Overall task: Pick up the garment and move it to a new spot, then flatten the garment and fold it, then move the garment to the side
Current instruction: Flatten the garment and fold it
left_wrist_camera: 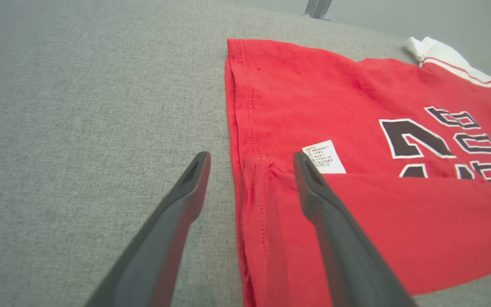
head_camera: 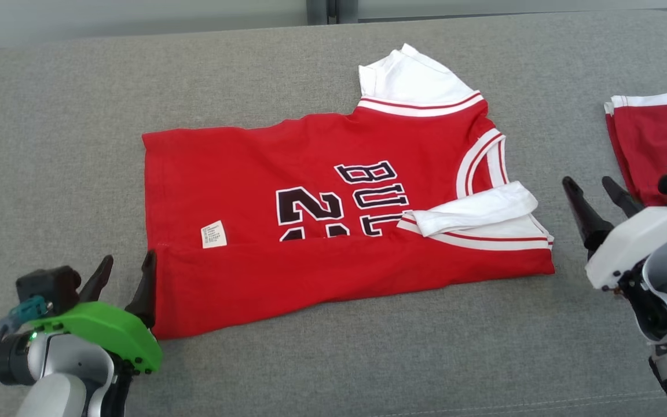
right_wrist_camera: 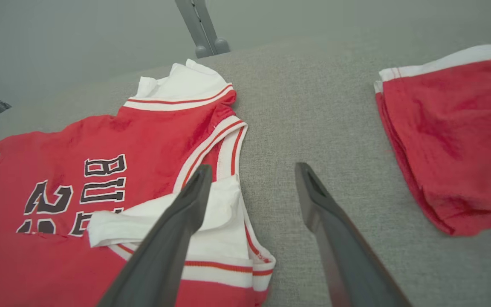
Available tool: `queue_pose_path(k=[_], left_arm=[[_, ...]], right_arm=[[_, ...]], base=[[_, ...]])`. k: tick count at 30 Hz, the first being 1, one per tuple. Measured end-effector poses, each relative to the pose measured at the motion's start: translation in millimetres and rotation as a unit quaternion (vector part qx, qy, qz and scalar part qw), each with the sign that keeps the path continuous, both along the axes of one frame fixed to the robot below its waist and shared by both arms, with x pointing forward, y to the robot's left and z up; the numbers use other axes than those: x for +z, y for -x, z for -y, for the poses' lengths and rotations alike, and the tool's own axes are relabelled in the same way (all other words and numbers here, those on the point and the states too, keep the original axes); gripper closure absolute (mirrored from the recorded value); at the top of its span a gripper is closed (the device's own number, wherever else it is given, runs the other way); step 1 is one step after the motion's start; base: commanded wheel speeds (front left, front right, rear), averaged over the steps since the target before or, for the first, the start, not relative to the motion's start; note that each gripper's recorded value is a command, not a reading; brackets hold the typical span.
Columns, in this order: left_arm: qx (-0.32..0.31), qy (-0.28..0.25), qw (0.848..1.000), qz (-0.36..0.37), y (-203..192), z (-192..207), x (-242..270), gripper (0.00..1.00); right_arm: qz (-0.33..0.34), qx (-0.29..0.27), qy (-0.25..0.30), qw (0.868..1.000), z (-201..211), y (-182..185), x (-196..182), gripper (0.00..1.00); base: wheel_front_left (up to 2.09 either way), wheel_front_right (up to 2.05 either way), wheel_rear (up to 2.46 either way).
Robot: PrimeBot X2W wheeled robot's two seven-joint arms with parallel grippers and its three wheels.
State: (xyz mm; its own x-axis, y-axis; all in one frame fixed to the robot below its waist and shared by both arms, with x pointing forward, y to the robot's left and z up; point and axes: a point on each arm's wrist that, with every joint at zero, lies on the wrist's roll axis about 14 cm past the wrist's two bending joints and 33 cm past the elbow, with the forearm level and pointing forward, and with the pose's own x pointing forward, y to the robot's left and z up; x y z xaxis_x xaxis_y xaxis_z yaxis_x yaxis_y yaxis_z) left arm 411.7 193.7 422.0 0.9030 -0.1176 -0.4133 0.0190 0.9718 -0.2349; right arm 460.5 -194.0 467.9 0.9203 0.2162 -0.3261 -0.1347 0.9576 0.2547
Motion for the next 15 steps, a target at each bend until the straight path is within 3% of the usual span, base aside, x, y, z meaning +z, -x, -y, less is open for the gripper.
queue_pose_path(k=[4, 8, 15], left_arm=[[0.014, -0.003, 0.999, 0.036, 11, 1, 11, 0.00], [0.016, 0.001, 0.999, 0.028, 27, 7, 0, 0.00], [0.006, -0.003, 1.000, -0.020, 41, 17, -32, 0.00]], right_arm=[[0.017, 0.002, 0.049, 0.999, 15, 18, 3, 0.00], [0.016, 0.024, 0.119, 0.992, 23, 32, -7, 0.00], [-0.031, 0.062, 0.124, 0.990, -2, 45, -47, 0.00]], base=[[0.00, 0.00, 0.00], [0.00, 0.00, 0.00], [0.00, 0.00, 0.00]])
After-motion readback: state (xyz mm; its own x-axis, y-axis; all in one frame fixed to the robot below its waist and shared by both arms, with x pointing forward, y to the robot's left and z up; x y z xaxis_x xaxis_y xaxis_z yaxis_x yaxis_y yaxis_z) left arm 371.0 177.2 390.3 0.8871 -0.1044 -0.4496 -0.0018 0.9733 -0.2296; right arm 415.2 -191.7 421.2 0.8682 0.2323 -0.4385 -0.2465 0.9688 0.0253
